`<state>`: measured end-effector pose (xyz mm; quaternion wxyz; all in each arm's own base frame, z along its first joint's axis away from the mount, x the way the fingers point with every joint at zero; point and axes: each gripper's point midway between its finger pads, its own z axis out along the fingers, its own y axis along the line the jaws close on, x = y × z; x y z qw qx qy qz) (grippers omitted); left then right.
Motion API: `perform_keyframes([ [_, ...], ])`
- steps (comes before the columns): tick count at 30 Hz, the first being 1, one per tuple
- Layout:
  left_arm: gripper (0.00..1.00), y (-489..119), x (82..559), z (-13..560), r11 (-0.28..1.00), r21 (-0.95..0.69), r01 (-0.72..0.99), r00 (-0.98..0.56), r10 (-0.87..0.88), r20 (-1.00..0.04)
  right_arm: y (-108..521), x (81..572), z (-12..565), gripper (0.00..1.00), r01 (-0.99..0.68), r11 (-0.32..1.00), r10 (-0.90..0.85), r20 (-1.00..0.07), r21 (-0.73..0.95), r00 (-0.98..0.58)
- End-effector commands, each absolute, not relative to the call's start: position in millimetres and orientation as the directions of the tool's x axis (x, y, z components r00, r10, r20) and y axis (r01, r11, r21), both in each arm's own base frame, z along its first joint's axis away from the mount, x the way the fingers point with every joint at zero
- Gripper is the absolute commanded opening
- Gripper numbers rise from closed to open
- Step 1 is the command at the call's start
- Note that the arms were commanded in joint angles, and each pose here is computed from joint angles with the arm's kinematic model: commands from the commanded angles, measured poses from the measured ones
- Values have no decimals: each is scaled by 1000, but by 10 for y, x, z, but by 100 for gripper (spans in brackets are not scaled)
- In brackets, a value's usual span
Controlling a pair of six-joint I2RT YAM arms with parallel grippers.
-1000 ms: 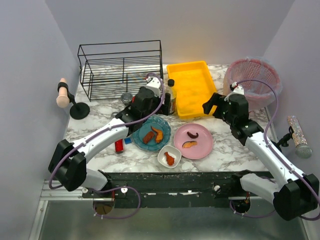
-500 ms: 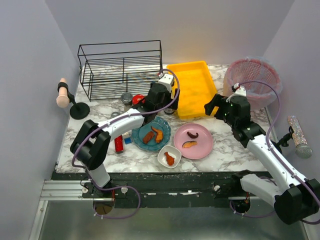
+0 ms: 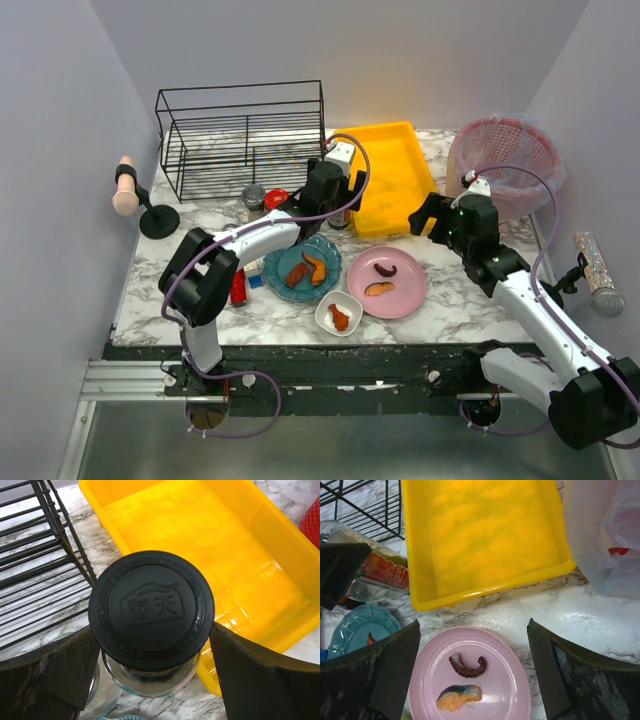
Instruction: Clear the kitchen counter
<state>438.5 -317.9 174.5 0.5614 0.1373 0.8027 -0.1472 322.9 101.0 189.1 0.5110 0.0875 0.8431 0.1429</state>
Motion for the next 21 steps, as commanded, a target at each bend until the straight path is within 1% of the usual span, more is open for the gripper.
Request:
perform_keyframes([
  [1, 97, -3186, 4449, 1780, 928, -64, 367, -308, 56, -950, 995, 3165, 1834, 96, 1, 949, 277, -834, 314, -477],
  [6, 94, -3156, 4425, 1697, 931, -63, 359, -321, 60, -945, 1013, 3173, 1827, 96, -3, 948, 278, -831, 319, -482],
  [9, 90, -3144, 4419, 1649, 932, -58, 357, -326, 66, -943, 1023, 3173, 1806, 96, -2, 947, 280, -825, 322, -490],
  [11, 90, -3142, 4415, 1624, 933, -59, 355, -334, 68, -940, 1029, 3172, 1801, 96, -3, 946, 281, -824, 325, -493],
  [19, 95, -3121, 4371, 1532, 936, -67, 347, -347, 61, -936, 1029, 3167, 1784, 96, 0, 945, 284, -821, 327, -495],
  [21, 95, -3111, 4380, 1520, 938, -63, 341, -345, 62, -936, 1034, 3163, 1781, 96, -2, 945, 284, -820, 328, -497],
])
